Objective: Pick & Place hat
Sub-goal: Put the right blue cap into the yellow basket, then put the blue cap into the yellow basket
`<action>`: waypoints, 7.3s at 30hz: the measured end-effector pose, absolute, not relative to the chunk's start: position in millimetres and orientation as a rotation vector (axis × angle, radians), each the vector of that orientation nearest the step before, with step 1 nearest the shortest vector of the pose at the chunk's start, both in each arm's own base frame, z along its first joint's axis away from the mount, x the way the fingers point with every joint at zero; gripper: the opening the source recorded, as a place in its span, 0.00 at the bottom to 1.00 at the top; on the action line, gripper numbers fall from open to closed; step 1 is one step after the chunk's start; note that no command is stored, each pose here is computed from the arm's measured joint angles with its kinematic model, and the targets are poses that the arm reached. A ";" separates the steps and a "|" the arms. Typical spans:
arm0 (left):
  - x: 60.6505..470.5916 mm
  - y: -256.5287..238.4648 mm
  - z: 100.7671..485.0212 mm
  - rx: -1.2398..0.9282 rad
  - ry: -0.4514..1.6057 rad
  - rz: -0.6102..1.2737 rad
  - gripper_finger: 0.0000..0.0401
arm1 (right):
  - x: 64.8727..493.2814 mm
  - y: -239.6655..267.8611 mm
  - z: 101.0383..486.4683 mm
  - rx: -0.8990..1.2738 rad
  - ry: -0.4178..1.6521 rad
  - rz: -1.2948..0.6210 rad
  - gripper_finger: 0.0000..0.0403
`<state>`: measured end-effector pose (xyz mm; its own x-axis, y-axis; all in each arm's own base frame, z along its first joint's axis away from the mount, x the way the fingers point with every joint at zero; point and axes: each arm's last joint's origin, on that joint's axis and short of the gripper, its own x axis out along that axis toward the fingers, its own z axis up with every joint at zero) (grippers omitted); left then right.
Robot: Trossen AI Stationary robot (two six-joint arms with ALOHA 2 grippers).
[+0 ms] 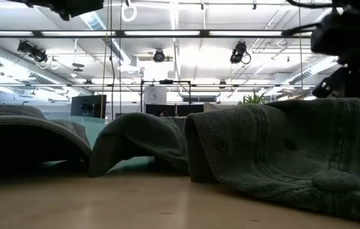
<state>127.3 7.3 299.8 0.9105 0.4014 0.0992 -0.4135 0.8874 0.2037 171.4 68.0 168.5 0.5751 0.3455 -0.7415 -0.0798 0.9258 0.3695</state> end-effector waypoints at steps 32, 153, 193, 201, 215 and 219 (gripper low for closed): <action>152.0 3.5 291.8 0.155 0.005 0.312 0.44 | 159.7 54.0 148.2 0.427 1.085 -0.038 0.25; 212.9 -90.0 233.7 -0.457 1.048 -0.048 0.44 | 307.8 -36.2 275.6 -0.110 0.780 -0.147 0.28; 261.1 -161.3 285.3 0.260 1.066 0.072 0.04 | 322.7 8.1 295.1 -0.270 0.443 0.446 0.36; 285.8 -123.2 286.1 0.492 1.065 0.030 0.04 | 341.3 41.8 283.8 -0.458 0.318 0.549 0.36; 311.3 -81.8 288.8 0.637 1.024 -0.059 0.04 | 382.9 43.2 225.3 -0.579 0.438 0.250 0.36; 313.2 -75.3 288.3 0.625 1.032 -0.044 0.04 | 382.4 38.3 217.5 -0.450 0.516 0.211 0.36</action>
